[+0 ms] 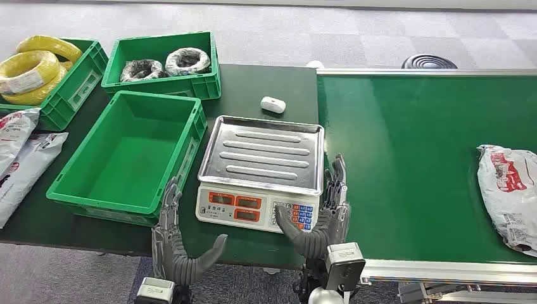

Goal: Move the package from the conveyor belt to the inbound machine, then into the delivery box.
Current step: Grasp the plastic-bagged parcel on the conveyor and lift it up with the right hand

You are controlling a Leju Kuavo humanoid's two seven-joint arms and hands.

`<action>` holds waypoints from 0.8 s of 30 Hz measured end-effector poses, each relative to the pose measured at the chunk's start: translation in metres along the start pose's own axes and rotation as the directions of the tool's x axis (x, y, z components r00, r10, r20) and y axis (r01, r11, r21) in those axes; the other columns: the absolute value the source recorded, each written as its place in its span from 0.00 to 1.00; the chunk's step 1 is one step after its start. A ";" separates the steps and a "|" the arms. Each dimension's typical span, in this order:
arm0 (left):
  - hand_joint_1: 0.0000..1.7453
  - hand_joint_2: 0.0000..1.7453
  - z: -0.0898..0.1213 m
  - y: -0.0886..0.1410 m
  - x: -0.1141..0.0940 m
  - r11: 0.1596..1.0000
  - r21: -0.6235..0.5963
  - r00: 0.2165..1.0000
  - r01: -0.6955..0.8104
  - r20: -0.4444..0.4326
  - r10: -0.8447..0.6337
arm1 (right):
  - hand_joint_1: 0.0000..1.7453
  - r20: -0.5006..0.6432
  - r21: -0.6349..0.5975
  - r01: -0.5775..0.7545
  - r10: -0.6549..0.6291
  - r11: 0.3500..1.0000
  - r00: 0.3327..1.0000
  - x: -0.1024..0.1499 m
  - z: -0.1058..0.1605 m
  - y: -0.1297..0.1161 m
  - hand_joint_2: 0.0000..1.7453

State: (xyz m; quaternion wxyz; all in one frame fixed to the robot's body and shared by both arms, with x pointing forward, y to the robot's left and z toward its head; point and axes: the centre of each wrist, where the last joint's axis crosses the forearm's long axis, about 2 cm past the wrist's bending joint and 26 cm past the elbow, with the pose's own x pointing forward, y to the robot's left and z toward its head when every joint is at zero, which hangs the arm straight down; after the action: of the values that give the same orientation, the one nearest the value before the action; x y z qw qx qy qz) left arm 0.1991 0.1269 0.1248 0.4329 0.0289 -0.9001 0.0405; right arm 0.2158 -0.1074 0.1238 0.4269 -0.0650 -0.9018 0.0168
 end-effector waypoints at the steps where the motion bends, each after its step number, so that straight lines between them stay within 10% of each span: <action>1: 0.00 1.00 0.000 0.000 0.000 1.000 0.001 1.000 0.001 0.000 -0.001 | 0.00 0.000 0.000 0.000 0.000 1.000 1.000 0.000 0.000 0.000 1.00; 14: 0.00 1.00 0.000 0.002 -0.002 1.000 0.020 1.000 -0.008 -0.017 0.009 | 0.00 0.125 -0.081 -0.325 0.333 0.942 0.935 -0.016 -0.019 -0.033 1.00; 24: 0.00 1.00 0.002 0.006 -0.007 0.999 0.032 0.998 -0.030 -0.055 0.031 | 0.00 -0.053 -0.233 -0.773 0.786 0.590 0.616 -0.042 -0.045 -0.147 1.00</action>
State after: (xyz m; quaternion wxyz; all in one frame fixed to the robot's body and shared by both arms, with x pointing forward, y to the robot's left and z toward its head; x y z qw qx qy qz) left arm 0.2015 0.1329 0.1182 0.4566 0.0207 -0.8873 0.0618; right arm 0.2612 -0.2595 0.1327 0.3405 -0.5019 -0.7890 0.0978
